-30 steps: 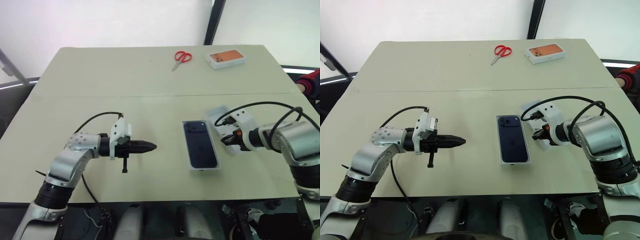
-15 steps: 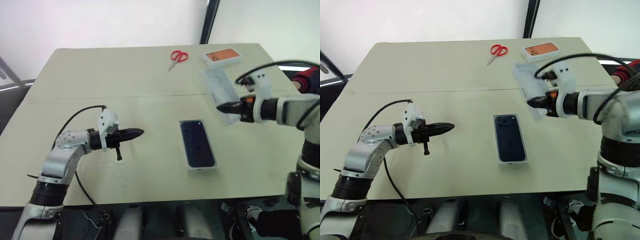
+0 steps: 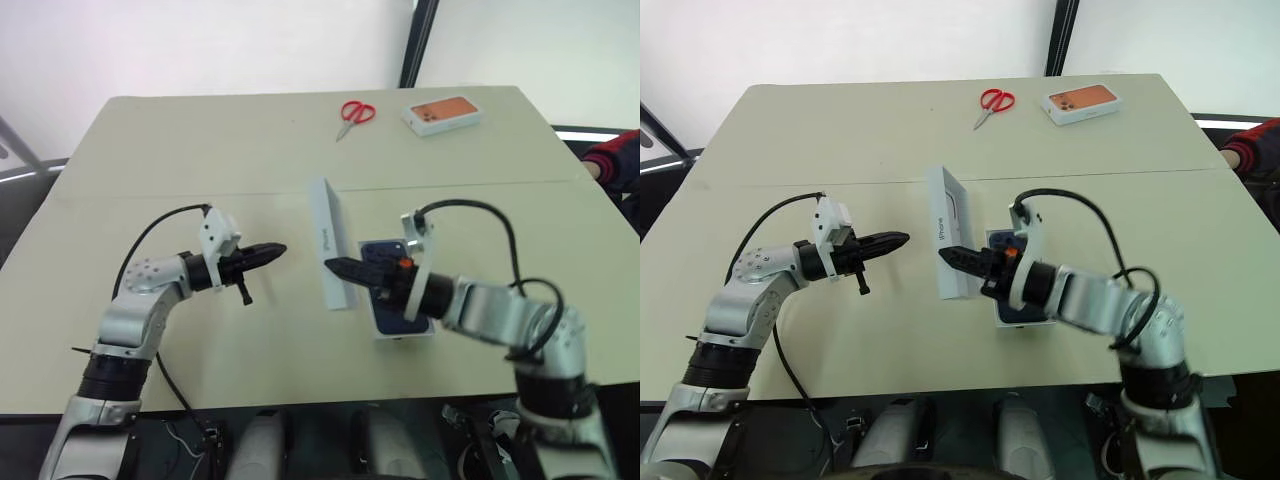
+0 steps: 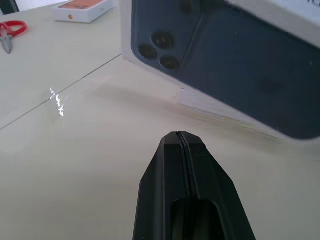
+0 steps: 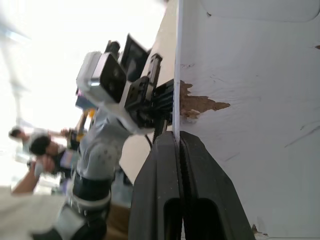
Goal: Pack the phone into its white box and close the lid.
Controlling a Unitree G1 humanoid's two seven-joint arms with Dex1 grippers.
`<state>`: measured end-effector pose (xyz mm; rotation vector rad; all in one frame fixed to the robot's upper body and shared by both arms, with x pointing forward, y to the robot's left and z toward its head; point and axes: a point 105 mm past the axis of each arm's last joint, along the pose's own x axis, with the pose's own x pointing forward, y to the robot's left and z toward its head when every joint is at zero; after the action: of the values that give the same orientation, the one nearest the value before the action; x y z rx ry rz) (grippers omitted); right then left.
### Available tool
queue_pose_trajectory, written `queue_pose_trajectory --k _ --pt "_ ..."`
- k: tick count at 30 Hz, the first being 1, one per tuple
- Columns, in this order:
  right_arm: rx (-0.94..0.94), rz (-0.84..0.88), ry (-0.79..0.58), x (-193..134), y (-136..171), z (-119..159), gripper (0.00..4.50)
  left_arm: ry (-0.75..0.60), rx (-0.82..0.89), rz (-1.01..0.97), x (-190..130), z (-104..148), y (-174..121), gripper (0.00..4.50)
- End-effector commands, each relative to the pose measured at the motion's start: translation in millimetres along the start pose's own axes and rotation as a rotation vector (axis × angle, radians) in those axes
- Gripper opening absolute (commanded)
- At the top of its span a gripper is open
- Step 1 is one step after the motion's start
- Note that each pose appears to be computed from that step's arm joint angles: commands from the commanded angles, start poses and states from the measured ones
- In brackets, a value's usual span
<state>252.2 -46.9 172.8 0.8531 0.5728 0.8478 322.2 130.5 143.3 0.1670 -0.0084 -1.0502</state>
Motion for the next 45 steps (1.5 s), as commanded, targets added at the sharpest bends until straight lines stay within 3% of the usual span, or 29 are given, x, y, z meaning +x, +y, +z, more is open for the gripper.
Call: queue_pose_trajectory --k 1,3,6,13,19,26,32,35,42,45 --pt "0.021 -0.034 -0.059 -4 13 -2 0.05 -0.037 0.039 -0.015 6 14 -3 0.00" --pt "0.044 -0.124 -0.053 -9 -7 -3 0.05 -0.046 0.040 -0.034 13 15 -8 0.00" --pt "-0.027 -0.153 -0.014 -19 -19 3 0.89 -0.056 0.040 -0.066 23 16 -15 0.00" --pt "-0.174 -0.129 0.114 -36 -26 16 4.46 -0.058 0.041 -0.104 43 14 -26 0.00" --pt "-0.510 -0.370 0.175 -72 -24 85 4.46 -0.078 0.026 -0.188 79 14 -53 0.00" --pt "-0.722 -0.576 0.142 -87 -51 116 4.46 -0.111 0.008 -0.220 107 23 -74 0.00" --pt "-1.108 -0.669 0.214 -88 -62 126 4.46 -0.121 -0.031 -0.158 102 33 -58 0.00" --pt "-1.259 -0.665 0.251 -88 -65 131 3.59 -0.067 -0.009 -0.069 87 32 -38 0.00" --pt "-1.468 -0.591 0.421 -90 -68 117 0.05 0.094 0.026 0.008 50 15 -15 0.00" --pt "-1.531 -0.580 0.477 -90 -71 111 0.05 0.202 0.081 -0.042 39 0 -20 0.00"
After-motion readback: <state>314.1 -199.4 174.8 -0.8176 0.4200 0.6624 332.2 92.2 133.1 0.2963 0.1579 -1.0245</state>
